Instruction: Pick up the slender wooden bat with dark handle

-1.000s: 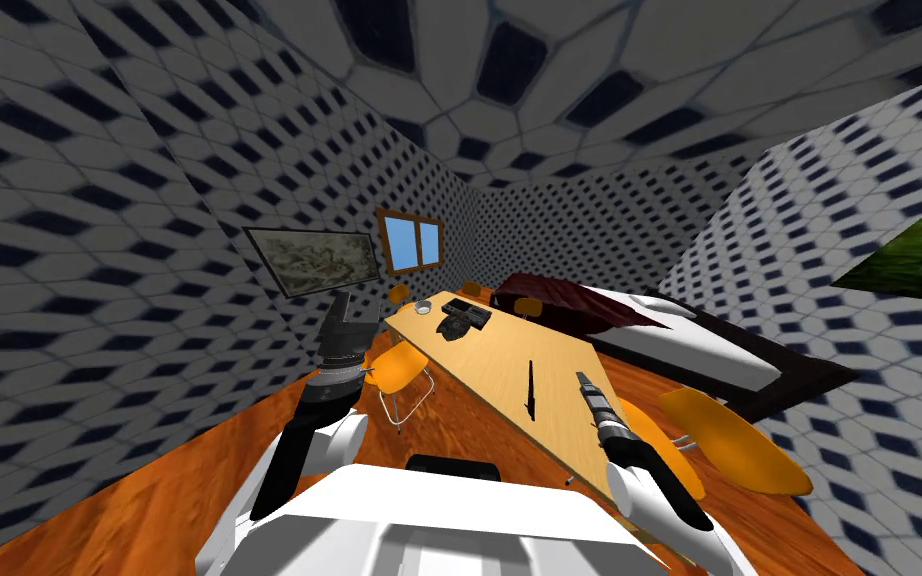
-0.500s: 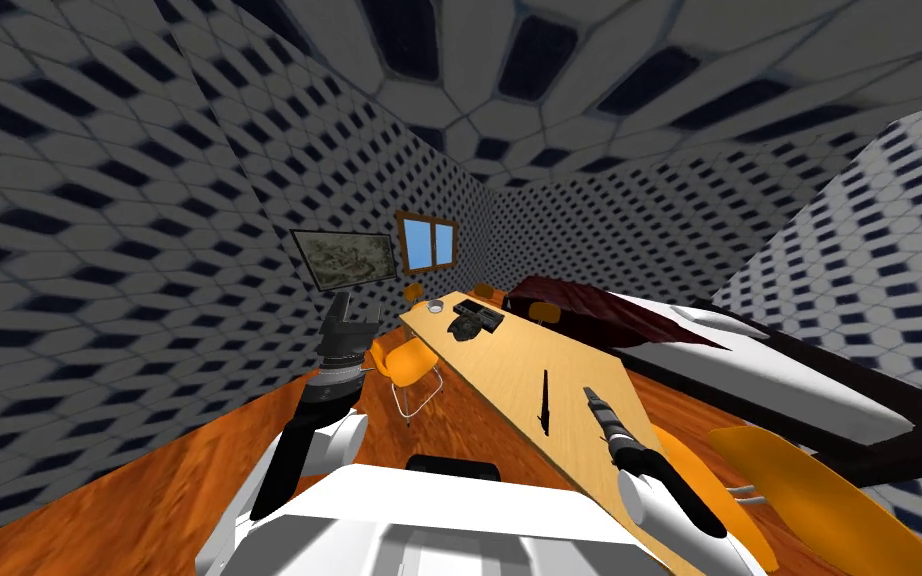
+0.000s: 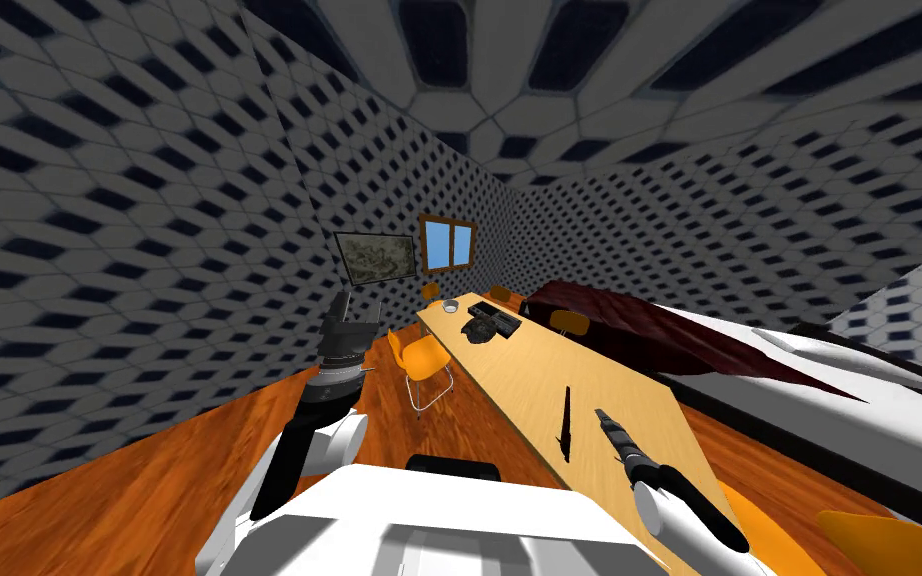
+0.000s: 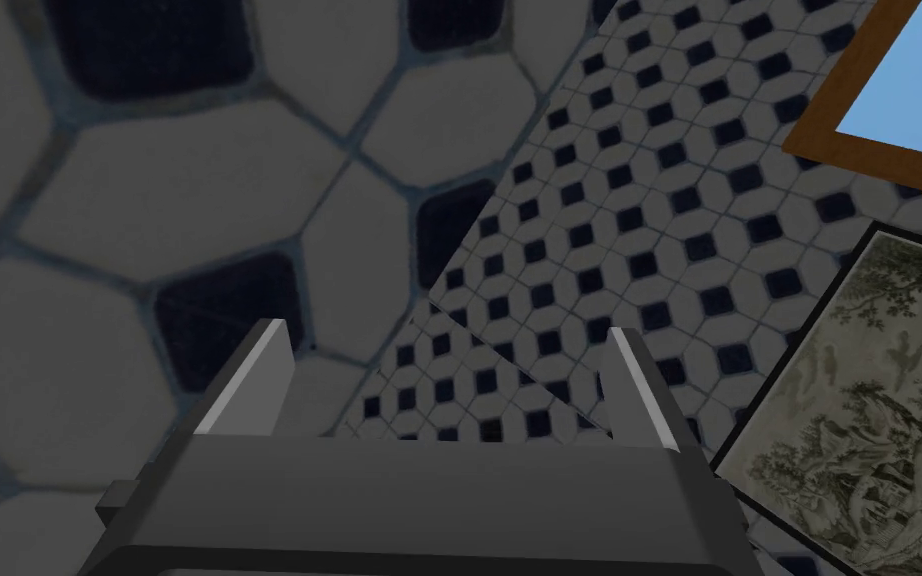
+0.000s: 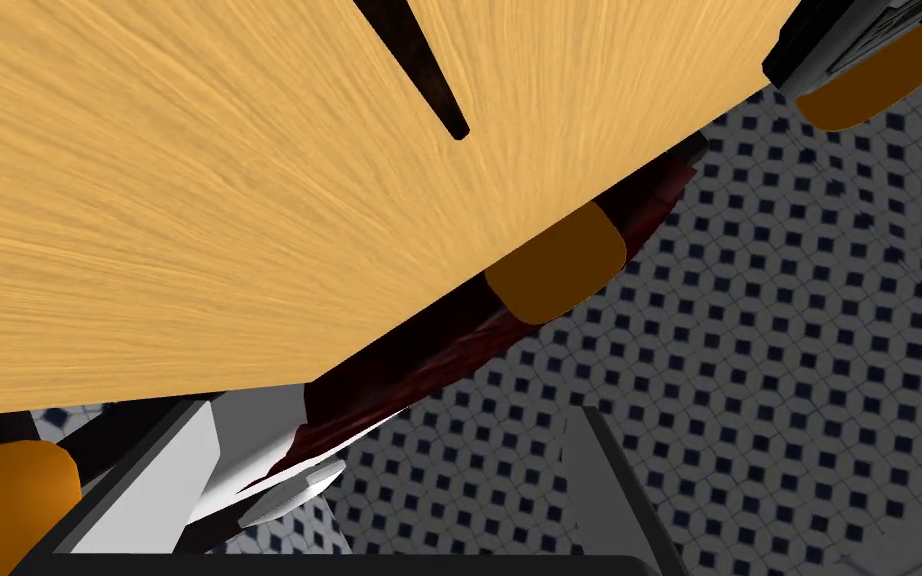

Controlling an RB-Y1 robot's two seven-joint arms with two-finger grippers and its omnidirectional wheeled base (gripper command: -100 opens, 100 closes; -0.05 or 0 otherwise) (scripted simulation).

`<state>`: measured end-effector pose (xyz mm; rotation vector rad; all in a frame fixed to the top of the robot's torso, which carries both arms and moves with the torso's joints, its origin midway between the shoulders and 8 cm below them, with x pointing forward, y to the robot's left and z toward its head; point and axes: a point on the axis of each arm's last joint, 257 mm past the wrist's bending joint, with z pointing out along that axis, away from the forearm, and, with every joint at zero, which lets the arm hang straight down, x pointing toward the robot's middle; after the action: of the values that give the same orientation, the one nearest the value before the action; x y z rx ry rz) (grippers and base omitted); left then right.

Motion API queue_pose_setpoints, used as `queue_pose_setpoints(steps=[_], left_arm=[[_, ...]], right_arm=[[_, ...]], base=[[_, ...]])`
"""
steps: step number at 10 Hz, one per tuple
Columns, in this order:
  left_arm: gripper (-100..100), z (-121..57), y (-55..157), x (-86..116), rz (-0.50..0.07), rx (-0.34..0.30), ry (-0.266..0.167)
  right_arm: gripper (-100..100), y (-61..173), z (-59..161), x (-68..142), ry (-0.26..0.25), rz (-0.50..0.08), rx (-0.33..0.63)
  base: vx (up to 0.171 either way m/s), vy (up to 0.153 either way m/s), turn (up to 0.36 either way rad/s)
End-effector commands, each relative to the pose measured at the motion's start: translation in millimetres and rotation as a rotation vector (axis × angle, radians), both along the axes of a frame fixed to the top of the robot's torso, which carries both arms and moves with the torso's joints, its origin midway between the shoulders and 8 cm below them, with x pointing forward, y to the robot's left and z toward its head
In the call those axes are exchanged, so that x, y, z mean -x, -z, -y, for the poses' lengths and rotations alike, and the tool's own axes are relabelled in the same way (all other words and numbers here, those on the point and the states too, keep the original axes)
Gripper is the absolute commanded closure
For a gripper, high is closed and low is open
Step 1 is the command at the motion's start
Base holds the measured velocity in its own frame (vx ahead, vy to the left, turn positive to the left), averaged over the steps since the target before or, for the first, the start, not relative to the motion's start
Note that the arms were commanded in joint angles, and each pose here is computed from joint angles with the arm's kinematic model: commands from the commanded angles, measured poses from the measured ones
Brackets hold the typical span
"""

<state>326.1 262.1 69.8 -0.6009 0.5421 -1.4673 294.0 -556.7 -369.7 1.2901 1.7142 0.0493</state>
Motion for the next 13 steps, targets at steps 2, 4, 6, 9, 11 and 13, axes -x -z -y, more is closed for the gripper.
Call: queue_pose_setpoints(steps=[2,4,6,9,11,13], left_arm=[[0,0.0,0,0,0.0,0.0,0.0],[0,-0.1,0,0,0.0,0.0,0.0],[0,-0.1,0,0,0.0,0.0,0.0],[0,0.0,0,0,0.0,0.0,0.0],[0,0.0,0,0,0.0,0.0,0.0],[0,0.0,0,0,0.0,0.0,0.0]], right_arm=[[-100,30,18,28,0.023,-0.12,-0.02],[-100,45,27,48,0.033,-0.195,-0.039],[-100,62,34,70,0.044,-0.27,-0.061],[-100,84,38,98,0.056,-0.357,-0.102],[-100,96,42,119,0.064,-0.418,-0.133],[-100,109,51,149,0.078,-0.495,-0.18]], base=[[0.01,-0.007,0.319],[0.012,-0.012,0.189],[0.008,-0.015,0.273],[0.009,-0.019,0.201],[0.011,-0.02,0.233],[0.014,-0.03,0.349]])
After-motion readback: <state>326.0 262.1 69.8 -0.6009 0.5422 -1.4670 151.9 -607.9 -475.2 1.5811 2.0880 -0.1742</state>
